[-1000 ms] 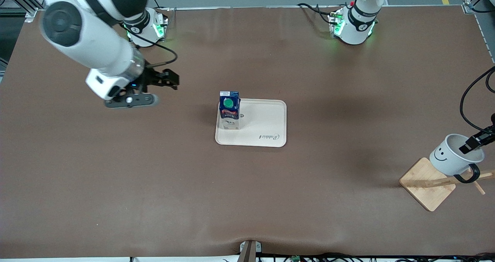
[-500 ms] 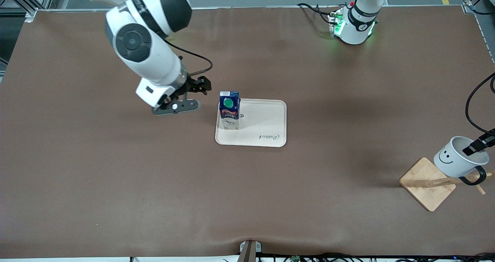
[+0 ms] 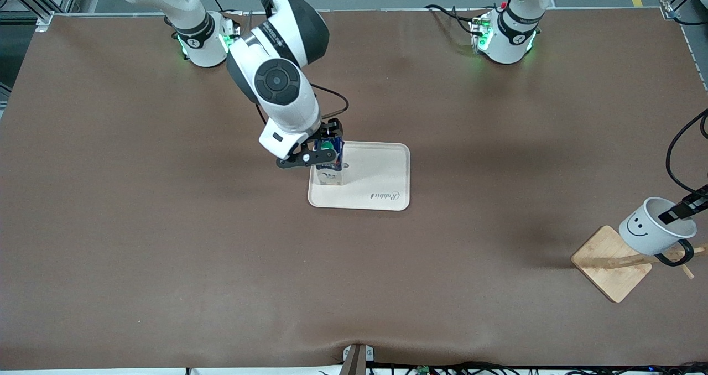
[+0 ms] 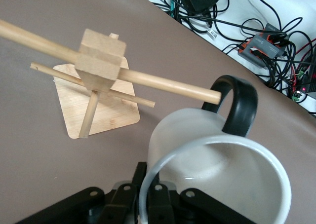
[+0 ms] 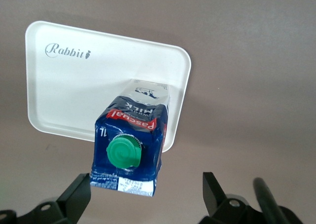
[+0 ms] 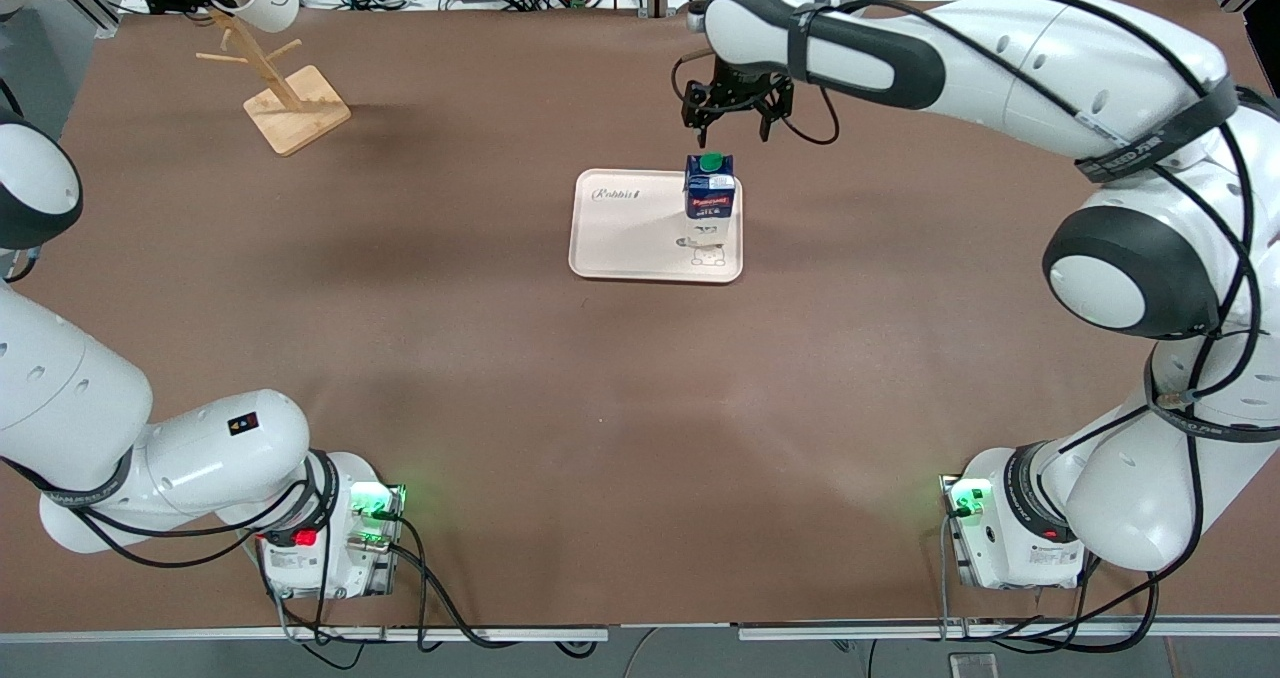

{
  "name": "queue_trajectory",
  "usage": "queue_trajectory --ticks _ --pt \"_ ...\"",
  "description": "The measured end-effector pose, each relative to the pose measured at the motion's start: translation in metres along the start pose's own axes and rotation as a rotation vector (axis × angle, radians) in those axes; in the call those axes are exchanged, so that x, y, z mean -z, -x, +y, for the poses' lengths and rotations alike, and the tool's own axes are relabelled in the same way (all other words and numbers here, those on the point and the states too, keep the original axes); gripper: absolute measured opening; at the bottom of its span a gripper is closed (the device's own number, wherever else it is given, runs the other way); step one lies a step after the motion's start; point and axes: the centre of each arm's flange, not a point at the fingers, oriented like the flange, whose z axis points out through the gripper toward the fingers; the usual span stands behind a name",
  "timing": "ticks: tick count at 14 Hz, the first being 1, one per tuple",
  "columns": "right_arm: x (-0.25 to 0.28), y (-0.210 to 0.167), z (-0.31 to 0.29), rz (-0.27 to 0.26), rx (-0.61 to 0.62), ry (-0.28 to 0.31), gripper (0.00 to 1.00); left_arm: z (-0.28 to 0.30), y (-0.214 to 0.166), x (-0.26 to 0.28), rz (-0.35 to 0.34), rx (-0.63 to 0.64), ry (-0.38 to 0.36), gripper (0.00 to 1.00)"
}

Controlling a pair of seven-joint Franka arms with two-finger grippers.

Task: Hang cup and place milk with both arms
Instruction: 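Grasp the milk carton with the right gripper while the left gripper releases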

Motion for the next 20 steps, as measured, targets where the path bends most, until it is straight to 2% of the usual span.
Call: queue_trajectory --ticks 4,11,12,16,20 --pt "-0.007 -0.001 -0.002 -0.007 0.002 0.006 1.00 -0.017 -0.004 0.000 0.001 0.027 -0.003 0.05" --pt "-0.028 -0.004 -0.019 0.010 -0.062 -0.005 1.00 -0.032 -0.007 -0.004 -0.007 0.064 0.014 0.05" --pt "-0.030 -0.005 -0.020 0.007 -0.062 -0.004 1.00 -0.033 -0.007 -0.006 -0.010 0.065 0.014 0.10" --pt "-0.039 -0.005 -0.022 -0.002 -0.060 0.004 1.00 -0.031 -0.007 -0.008 -0.012 0.060 0.016 0.54" --pt "-0.055 -0.004 -0.033 -0.003 -0.054 0.010 1.00 -0.008 -0.001 0.001 -0.028 0.011 0.009 0.91"
